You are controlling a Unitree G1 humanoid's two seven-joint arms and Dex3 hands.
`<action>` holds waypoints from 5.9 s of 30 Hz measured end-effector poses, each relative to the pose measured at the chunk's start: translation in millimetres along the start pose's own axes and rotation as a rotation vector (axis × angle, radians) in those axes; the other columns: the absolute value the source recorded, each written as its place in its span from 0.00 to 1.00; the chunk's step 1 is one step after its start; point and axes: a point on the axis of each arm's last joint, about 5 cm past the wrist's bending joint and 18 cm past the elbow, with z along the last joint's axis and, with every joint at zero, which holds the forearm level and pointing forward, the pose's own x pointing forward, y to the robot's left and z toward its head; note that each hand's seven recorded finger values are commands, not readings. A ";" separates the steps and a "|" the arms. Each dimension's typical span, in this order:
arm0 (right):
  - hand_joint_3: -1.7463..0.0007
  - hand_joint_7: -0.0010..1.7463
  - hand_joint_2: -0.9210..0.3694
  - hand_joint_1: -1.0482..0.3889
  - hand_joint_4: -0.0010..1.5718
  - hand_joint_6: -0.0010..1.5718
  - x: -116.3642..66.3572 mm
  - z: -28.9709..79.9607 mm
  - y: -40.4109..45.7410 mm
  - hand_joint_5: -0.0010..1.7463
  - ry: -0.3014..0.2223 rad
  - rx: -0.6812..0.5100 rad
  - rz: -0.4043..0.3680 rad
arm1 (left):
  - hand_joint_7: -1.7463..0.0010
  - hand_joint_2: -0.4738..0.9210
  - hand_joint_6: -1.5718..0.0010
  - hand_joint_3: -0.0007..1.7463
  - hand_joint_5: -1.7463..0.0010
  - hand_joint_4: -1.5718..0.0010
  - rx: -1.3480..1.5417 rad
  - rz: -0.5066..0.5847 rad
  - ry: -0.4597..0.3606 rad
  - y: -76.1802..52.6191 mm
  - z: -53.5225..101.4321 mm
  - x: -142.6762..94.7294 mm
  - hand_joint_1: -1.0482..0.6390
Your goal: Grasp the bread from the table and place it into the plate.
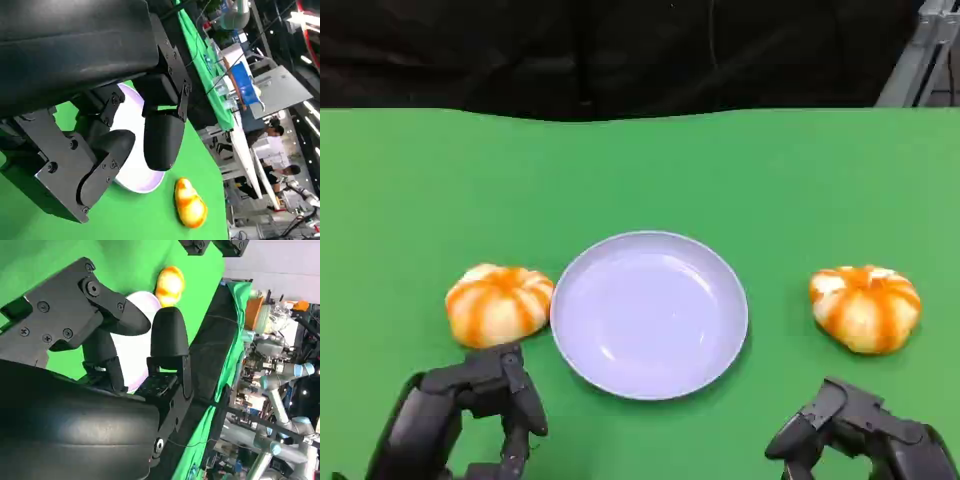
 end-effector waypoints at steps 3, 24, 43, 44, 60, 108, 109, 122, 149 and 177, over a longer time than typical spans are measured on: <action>0.33 0.76 0.37 0.62 0.46 0.46 0.0 0.1 0.5 0.91 0.000 0.000 0.002 | 0.12 0.49 0.44 0.96 0.02 0.43 0.000 0.000 0.002 0.1 -0.3 -0.2 0.62; 0.30 0.78 0.38 0.61 0.46 0.45 -0.8 1.2 1.9 0.93 0.001 -0.003 0.005 | 0.81 0.99 0.72 0.11 0.50 0.80 0.104 -0.004 0.146 7.1 1.8 5.7 0.43; 0.31 0.79 0.37 0.61 0.46 0.43 0.8 3.5 9.1 0.93 0.002 0.003 0.013 | 0.96 1.00 0.74 0.03 0.65 0.84 0.841 -0.112 0.222 20.8 34.0 74.3 0.32; 0.31 0.79 0.36 0.61 0.46 0.43 0.8 3.6 9.1 0.92 0.002 0.003 0.012 | 0.97 1.00 0.74 0.03 0.65 0.83 0.873 -0.134 0.236 19.3 33.6 79.1 0.32; 0.30 0.78 0.36 0.61 0.46 0.43 0.4 5.2 10.9 0.93 -0.004 0.005 0.009 | 0.99 0.99 0.69 0.00 0.75 0.78 1.182 -0.344 0.471 -0.1 4.0 132.1 0.32; 0.31 0.79 0.36 0.65 0.45 0.43 4.6 1.3 9.3 0.94 -0.005 -0.001 0.013 | 0.00 0.56 0.51 0.78 0.00 0.39 0.880 -0.099 -0.106 -48.6 3.9 144.5 0.51; 0.31 0.79 0.36 0.65 0.44 0.43 4.8 1.4 9.3 0.94 -0.007 -0.001 0.013 | 0.00 0.55 0.51 0.77 0.00 0.40 0.876 -0.109 -0.106 -50.8 4.0 145.8 0.51; 0.30 0.79 0.37 0.66 0.45 0.43 5.0 1.2 10.7 0.94 -0.010 -0.004 0.011 | 0.95 0.99 0.71 0.08 0.58 0.83 0.870 -0.404 0.061 -61.1 3.1 152.9 0.36; 0.28 0.79 0.38 0.68 0.46 0.43 7.1 -1.0 10.4 0.94 -0.016 -0.006 0.010 | 0.97 1.00 0.78 0.17 0.54 0.97 0.845 -0.522 0.081 -34.2 26.9 154.3 0.24; 0.28 0.73 0.42 0.67 0.49 0.47 13.9 9.9 3.8 0.93 0.010 -0.056 -0.003 | 0.27 0.64 0.53 0.74 0.11 0.49 0.090 0.052 -0.078 -0.7 18.3 29.3 0.63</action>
